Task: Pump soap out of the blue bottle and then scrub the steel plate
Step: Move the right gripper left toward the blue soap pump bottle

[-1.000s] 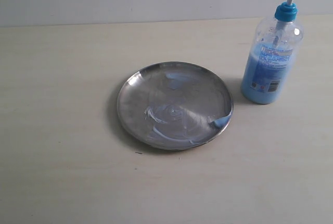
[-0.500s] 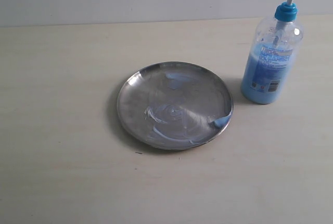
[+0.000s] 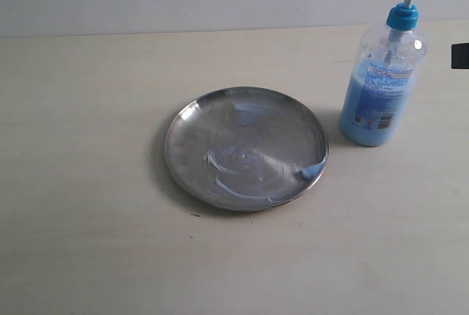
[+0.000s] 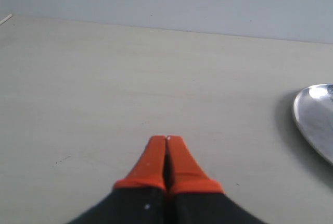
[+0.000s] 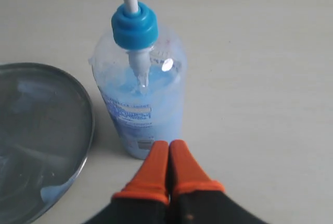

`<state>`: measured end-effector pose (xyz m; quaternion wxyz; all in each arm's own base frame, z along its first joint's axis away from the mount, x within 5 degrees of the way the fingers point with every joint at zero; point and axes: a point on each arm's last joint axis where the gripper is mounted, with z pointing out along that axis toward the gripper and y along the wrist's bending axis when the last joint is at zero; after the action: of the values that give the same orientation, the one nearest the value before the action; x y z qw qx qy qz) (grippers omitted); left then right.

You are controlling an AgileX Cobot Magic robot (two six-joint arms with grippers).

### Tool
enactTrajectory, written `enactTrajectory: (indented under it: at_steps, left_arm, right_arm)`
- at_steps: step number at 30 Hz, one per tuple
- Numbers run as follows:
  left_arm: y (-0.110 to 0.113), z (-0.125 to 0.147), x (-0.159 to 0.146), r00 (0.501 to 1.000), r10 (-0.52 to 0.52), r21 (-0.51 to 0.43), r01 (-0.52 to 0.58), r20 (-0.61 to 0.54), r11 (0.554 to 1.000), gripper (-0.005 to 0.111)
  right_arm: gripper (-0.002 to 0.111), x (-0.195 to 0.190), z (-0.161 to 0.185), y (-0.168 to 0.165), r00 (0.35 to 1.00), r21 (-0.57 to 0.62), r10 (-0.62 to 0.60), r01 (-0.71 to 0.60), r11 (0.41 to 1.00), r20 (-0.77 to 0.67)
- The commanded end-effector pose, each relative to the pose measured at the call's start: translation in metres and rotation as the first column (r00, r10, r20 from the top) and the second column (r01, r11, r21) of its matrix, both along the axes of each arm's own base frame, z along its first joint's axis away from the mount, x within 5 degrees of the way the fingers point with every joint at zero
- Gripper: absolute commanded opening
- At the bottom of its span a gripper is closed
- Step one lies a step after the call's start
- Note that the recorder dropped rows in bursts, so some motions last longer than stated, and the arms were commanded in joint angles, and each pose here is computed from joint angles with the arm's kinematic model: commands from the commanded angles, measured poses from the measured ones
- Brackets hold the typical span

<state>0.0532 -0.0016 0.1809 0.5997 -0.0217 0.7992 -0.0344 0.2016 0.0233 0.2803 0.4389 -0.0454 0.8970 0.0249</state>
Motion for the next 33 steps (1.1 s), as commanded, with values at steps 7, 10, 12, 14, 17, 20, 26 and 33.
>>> enactTrajectory:
  at_steps: [7,10,12,14,17,20,26,33]
  left_arm:
    - [0.000,0.000,0.000,1.000,0.000,0.002,0.000,0.015,1.000,0.000]
    - [0.000,0.000,0.000,1.000,0.000,0.002,0.000,0.015,1.000,0.000]
    - [0.000,0.000,0.000,1.000,0.000,0.002,0.000,0.015,1.000,0.000]
    - [0.000,0.000,0.000,1.000,0.000,0.002,0.000,0.015,1.000,0.000]
    - [0.000,0.000,0.000,1.000,0.000,0.002,0.000,0.015,1.000,0.000]
    - [0.000,0.000,0.000,1.000,0.000,0.002,0.000,0.015,1.000,0.000]
    - [0.000,0.000,0.000,1.000,0.000,0.002,0.000,0.015,1.000,0.000]
    - [0.000,0.000,0.000,1.000,0.000,0.002,0.000,0.015,1.000,0.000]
  right_arm:
    - [0.000,0.010,-0.053,0.000,0.969,-0.063,0.017,-0.033,0.997,-0.247]
    - [0.000,0.020,-0.067,0.001,0.959,-0.062,0.016,-0.035,0.997,-0.284]
    - [0.011,0.029,-0.074,0.004,0.964,-0.025,0.005,-0.012,1.000,-0.266]
    - [0.029,0.032,-0.081,0.005,0.966,-0.008,-0.003,0.001,1.000,-0.259]
    - [0.053,0.025,-0.097,0.003,0.981,0.009,-0.014,0.016,1.000,-0.194]
    - [0.066,0.016,-0.109,0.006,0.996,0.026,-0.010,0.012,1.000,-0.089]
    - [0.074,0.008,-0.113,0.023,0.996,0.027,0.080,-0.081,0.996,0.037]
    - [0.078,0.007,-0.120,0.023,0.989,0.006,0.095,-0.096,0.995,0.114]
